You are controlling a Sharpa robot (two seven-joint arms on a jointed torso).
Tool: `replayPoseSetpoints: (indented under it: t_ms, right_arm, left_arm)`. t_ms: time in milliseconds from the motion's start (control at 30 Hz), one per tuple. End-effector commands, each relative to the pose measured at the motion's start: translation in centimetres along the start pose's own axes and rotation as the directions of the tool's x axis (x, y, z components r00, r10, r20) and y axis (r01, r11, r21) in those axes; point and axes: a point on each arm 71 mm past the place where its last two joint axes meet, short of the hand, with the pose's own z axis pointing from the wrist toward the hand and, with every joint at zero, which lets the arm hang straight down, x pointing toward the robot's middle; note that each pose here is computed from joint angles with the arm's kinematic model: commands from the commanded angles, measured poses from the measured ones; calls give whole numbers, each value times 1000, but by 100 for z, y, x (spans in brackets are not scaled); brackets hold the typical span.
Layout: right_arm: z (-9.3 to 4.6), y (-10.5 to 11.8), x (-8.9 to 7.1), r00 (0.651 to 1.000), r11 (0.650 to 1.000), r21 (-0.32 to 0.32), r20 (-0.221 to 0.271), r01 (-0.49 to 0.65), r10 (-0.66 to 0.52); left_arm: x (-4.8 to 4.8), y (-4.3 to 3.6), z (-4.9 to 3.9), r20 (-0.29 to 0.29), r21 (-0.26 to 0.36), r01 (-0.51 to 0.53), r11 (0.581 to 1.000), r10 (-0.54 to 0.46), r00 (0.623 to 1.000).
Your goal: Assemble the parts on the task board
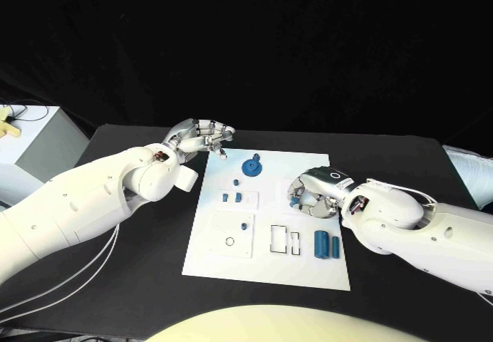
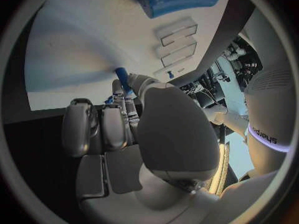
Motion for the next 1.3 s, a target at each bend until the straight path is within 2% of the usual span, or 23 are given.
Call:
replayPoseSetpoints:
  t_ms: [33, 233, 433, 600, 767, 900, 1100, 1300]
  right_arm:
    - [-7, 3, -3, 999, 999, 19, 21, -36, 36]
    - [-42, -16, -23, 993, 992, 52, 41, -115, 113]
    - [-108, 88, -116, 983, 985, 33, 67, -171, 169]
    - [-145, 274, -224, 974, 978, -19, 90, -209, 209]
    - [-106, 528, -256, 971, 973, -92, 91, -211, 219]
    - [-40, 763, -219, 975, 969, -161, 94, -185, 202]
    - [43, 1099, -140, 978, 962, -231, 112, -146, 175]
    - [121, 1293, -47, 981, 958, -259, 114, -123, 157]
  left_arm:
    - [14, -4, 2, -11, 1, 6, 1000, -6, 1000]
    - [11, 1, 2, -11, -3, 5, 1000, -6, 1000]
    - [0, 9, 0, -9, -7, 5, 1000, -5, 1000]
    - [-9, 17, 3, -6, -10, 5, 1000, -5, 1000]
    - [6, 26, 16, -9, -11, 7, 1000, -8, 1000]
    - [29, 32, 31, -14, -10, 11, 1000, -11, 1000]
    - [59, 42, 51, -20, -11, 16, 1000, -16, 1000]
    - [81, 49, 61, -28, -13, 18, 1000, -19, 999]
